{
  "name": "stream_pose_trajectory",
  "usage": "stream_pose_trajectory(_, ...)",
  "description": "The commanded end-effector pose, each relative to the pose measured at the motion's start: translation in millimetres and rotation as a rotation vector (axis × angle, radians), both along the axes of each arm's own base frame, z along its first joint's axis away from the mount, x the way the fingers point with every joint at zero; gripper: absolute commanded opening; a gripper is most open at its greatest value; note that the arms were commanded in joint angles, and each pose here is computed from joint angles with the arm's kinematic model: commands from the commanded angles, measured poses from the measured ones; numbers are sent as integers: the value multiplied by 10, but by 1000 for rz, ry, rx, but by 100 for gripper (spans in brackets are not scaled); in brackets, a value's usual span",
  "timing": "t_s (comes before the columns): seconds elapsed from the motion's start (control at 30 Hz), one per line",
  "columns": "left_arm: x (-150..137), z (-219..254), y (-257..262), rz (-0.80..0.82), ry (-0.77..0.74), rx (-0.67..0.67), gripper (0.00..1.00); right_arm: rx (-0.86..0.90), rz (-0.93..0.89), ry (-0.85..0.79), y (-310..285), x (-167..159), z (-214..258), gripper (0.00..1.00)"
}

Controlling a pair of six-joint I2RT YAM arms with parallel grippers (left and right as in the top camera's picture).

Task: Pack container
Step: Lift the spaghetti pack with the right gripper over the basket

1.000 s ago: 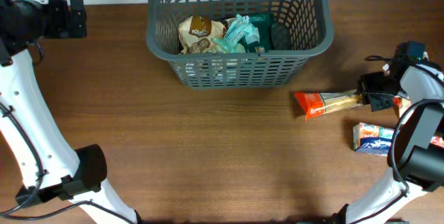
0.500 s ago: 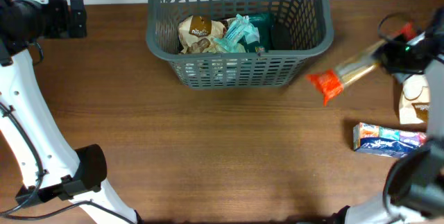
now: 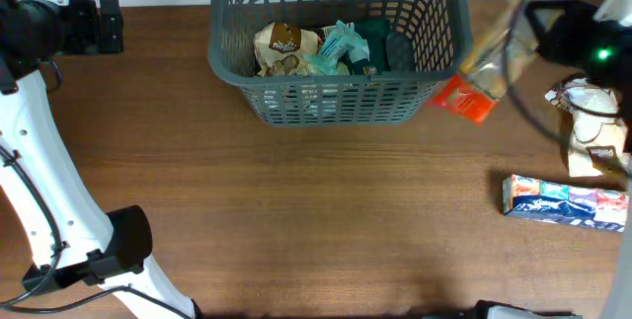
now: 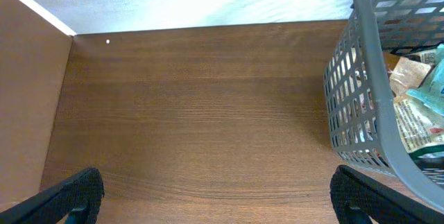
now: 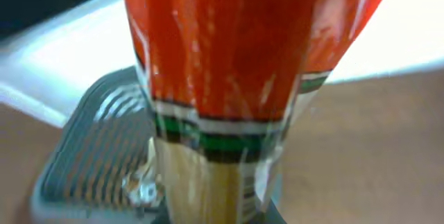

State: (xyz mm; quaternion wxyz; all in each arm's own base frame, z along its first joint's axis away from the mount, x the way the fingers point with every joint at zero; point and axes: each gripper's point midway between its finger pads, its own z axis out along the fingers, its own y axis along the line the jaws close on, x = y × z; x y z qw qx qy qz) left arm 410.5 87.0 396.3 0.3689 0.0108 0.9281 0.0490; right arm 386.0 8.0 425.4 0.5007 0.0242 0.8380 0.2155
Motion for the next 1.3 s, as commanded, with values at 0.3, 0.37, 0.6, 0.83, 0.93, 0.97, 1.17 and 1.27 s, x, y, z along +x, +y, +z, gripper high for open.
stream_pose_trajectory(0.3,7,-31,23,17,9,-11,99,-495,459,-429,1093,-213,483,4)
stream_pose_trajectory(0.37,7,-31,23,17,9,-11,99,-504,460,-459,1133,-198,537,4)
stream_pose_trajectory(0.6,7,-31,23,17,8,-11,99,-626,484,-538,1148,-10,533,4)
stream_pose_trajectory(0.83,7,-31,23,17,9,-11,99,-666,469,-632,1197,352,575,4)
stream_pose_trajectory(0.93,7,-31,23,17,9,-11,99,-673,452,-681,1219,520,614,4)
stream_pose_trajectory(0.97,7,-31,23,17,9,-11,99,-674,451,-690,1234,575,605,4)
stream_pose_trajectory(1.17,7,-31,23,17,9,-11,99,-647,527,-668,1561,771,321,4)
stream_pose_trajectory(1.27,7,-31,23,17,9,-11,99,-640,557,-648,1738,879,145,4)
